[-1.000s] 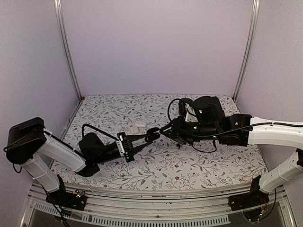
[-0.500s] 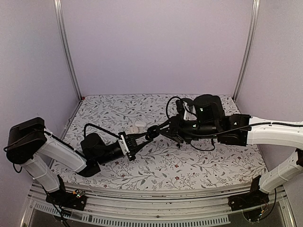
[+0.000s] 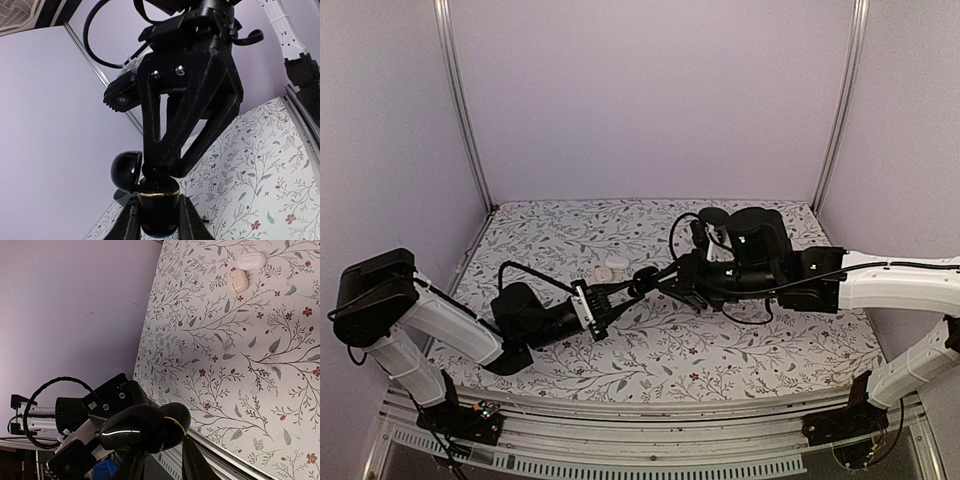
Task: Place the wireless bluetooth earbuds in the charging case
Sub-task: Pick up the left earbud from the right side groove of the charging case.
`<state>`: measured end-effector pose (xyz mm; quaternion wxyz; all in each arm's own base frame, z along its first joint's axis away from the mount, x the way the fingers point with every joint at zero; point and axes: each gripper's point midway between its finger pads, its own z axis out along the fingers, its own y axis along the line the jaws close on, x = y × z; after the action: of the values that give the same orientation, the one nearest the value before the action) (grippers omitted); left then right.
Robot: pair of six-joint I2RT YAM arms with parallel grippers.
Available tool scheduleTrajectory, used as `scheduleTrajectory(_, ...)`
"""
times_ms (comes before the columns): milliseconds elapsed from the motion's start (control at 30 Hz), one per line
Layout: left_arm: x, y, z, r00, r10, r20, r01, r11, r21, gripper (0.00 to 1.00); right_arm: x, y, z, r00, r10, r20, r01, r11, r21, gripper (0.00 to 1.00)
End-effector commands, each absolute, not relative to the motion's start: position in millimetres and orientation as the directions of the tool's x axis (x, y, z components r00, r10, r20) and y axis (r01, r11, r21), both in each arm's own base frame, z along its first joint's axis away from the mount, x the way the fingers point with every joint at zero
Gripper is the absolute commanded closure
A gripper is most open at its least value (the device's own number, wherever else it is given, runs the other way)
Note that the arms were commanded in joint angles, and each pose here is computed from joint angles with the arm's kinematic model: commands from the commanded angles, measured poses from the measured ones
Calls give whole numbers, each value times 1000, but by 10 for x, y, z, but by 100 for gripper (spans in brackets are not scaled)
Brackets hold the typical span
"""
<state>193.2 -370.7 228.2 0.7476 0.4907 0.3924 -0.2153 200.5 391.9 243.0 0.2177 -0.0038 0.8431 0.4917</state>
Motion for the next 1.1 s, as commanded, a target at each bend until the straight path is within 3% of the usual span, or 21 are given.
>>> scheduleTrajectory(0,1788,-3752,2443,641,6,-768,697,415,585,100,2056,3874,2525,-894,246,-375,-214,501,838,73)
scheduleTrajectory(267,1682,-3817,2362,678,31,-734,677,360,641,100,2098,3820,2566,-883,284,-373,-194,504,842,72)
scheduleTrajectory(1067,1786,-3943,2334,708,124,-695,605,401,688,100,2139,3989,2320,-913,268,-308,-128,527,840,72)
